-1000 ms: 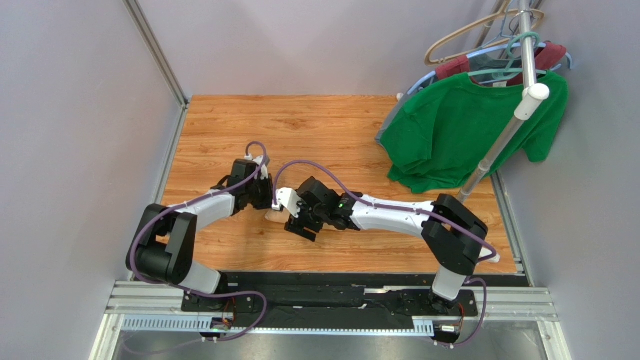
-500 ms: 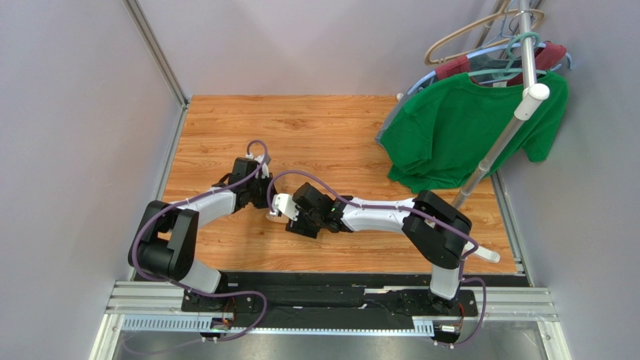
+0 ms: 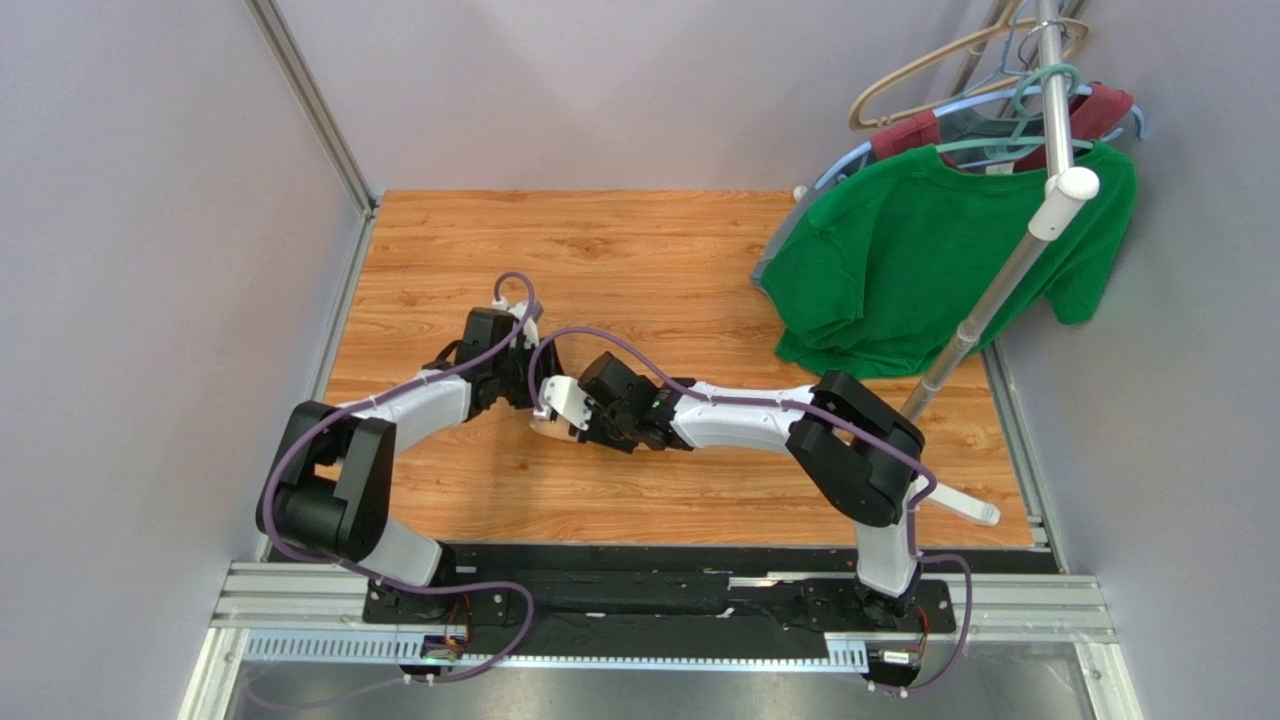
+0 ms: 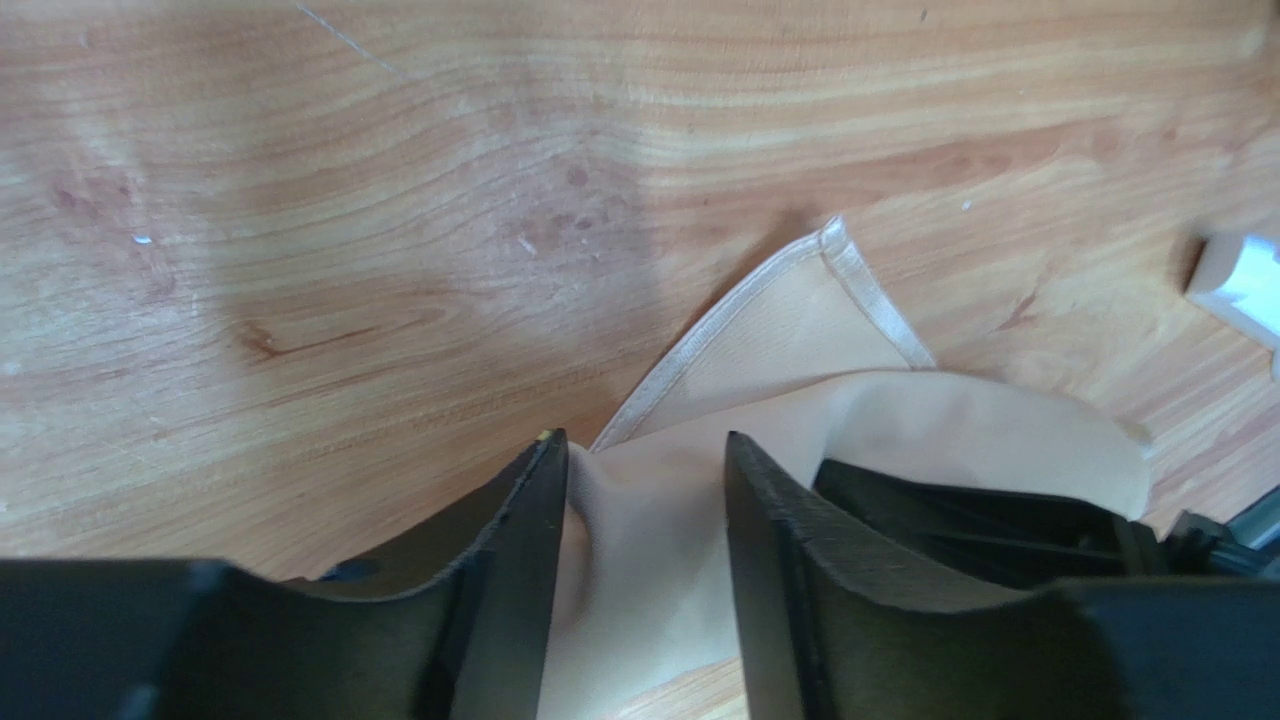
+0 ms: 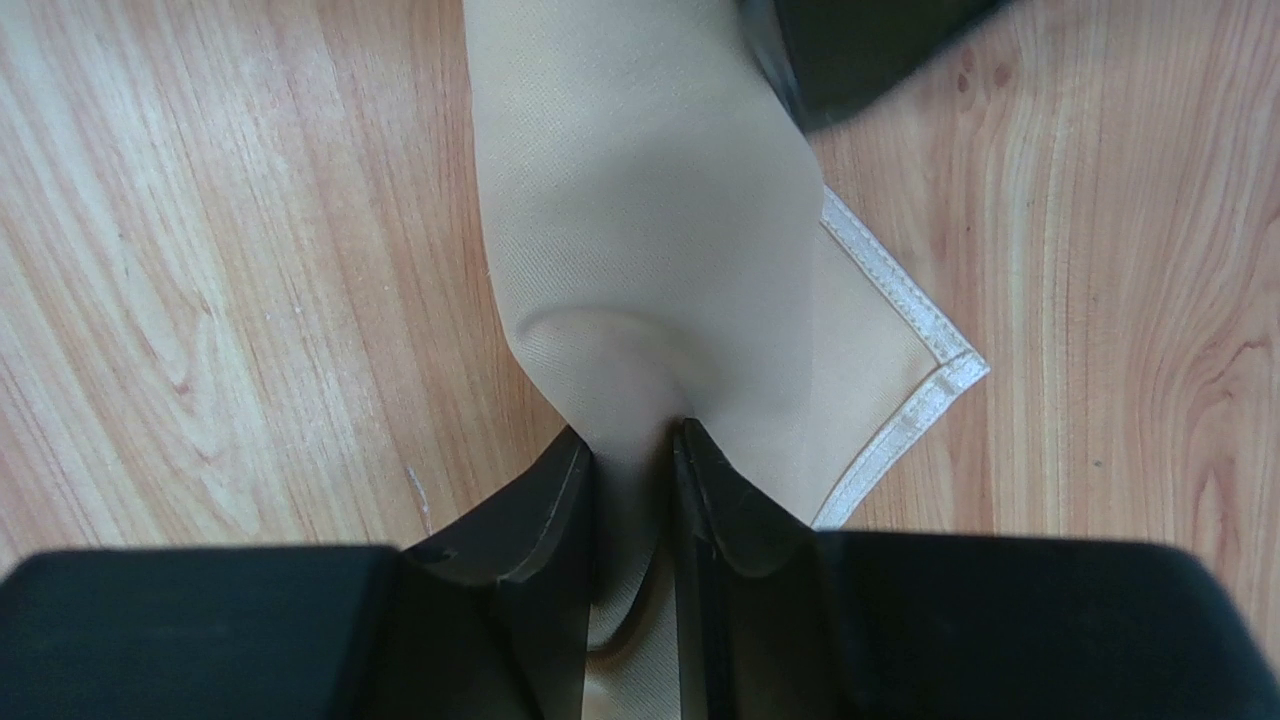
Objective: Fold the napkin, place the utensils inside, and roll it up
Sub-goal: Roll the napkin with the utensil
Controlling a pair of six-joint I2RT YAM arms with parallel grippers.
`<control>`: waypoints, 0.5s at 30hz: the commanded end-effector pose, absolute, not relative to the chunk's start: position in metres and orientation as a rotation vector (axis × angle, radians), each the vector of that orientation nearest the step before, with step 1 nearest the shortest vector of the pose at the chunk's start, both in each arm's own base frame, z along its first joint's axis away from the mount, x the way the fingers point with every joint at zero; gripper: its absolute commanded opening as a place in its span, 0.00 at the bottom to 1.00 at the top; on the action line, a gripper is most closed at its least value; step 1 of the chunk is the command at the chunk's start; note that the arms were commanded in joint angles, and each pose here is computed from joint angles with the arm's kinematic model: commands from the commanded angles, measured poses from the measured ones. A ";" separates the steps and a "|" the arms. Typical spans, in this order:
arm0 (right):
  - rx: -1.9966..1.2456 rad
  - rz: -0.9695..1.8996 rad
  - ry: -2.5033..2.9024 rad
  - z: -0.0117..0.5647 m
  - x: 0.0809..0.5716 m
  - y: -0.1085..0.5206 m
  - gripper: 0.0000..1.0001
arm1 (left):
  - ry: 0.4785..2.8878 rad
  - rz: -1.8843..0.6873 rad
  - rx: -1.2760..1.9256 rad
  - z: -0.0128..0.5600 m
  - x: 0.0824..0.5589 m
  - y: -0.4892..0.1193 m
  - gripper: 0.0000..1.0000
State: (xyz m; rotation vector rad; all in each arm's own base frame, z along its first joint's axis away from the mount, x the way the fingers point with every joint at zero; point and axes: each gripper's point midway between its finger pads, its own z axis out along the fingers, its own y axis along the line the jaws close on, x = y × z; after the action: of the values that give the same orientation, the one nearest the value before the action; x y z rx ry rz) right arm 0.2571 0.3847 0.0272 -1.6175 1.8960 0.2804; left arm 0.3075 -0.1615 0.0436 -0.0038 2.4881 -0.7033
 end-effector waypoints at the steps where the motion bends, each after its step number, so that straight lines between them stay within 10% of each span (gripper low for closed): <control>1: -1.646 0.389 2.092 0.005 0.233 0.366 0.23 | 2.346 -0.649 -0.040 0.089 0.335 -0.154 0.58; 15: -1.513 0.725 2.351 0.008 0.222 0.347 0.22 | 2.222 -0.716 -0.071 0.094 0.315 -0.147 0.61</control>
State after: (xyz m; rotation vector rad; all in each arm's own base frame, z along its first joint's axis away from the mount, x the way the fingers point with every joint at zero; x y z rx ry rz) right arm 0.2489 0.3688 0.0294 -1.5292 2.1221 0.5817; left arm 0.3182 -0.1375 0.0833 -0.1016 2.3050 -0.6167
